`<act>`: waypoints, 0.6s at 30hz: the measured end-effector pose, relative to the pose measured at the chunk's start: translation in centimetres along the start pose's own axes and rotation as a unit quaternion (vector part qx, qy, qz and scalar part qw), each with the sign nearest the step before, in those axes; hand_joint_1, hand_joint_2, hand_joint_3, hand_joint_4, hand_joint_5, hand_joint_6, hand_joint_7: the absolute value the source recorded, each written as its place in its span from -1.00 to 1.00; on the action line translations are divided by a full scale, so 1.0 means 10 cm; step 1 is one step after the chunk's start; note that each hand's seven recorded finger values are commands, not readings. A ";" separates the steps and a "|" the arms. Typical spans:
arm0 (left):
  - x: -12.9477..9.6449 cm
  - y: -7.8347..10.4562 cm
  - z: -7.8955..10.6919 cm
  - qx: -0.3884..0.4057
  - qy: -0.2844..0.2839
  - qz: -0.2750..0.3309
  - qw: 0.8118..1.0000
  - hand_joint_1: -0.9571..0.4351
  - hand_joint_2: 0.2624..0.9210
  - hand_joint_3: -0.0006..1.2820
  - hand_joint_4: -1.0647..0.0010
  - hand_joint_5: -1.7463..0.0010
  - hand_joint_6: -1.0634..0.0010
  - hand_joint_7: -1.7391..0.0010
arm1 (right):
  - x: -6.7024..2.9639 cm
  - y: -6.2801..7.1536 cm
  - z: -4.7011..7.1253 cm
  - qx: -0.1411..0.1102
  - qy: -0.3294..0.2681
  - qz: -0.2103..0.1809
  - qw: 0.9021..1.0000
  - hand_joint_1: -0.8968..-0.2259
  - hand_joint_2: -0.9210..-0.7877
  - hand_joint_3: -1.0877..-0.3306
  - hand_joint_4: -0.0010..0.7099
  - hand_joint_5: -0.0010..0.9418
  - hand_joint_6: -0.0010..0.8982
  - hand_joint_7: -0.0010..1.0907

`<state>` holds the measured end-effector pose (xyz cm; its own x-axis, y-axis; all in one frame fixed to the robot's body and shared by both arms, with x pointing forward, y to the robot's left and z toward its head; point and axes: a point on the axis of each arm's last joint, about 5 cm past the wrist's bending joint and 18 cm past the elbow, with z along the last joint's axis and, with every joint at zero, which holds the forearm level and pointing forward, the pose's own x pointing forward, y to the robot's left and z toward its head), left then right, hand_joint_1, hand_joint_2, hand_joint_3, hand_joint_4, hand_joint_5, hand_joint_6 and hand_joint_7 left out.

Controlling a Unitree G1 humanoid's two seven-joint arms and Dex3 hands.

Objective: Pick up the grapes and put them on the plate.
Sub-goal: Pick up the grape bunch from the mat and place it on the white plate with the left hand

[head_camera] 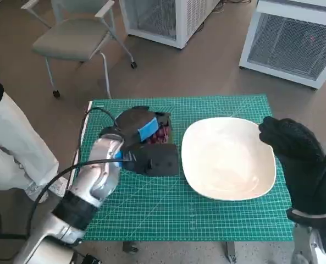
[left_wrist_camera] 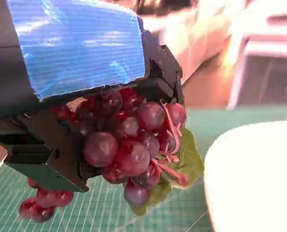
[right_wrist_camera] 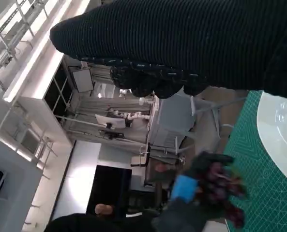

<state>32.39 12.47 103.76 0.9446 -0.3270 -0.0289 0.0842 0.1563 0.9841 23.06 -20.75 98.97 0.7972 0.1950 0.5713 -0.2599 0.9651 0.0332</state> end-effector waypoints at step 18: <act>-0.16 0.24 0.10 0.007 -0.039 0.061 0.997 0.38 0.99 -0.94 -0.32 -0.49 -0.38 -0.04 | 0.001 0.00 0.00 0.001 0.001 0.000 1.000 0.69 -1.00 0.25 0.18 0.83 -0.47 0.83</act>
<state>30.72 12.43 106.38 0.9197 -0.3785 0.1044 -0.0346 0.1867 0.9818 23.09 -20.72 98.95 0.7977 0.1959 0.5703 -0.2611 0.9647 0.0338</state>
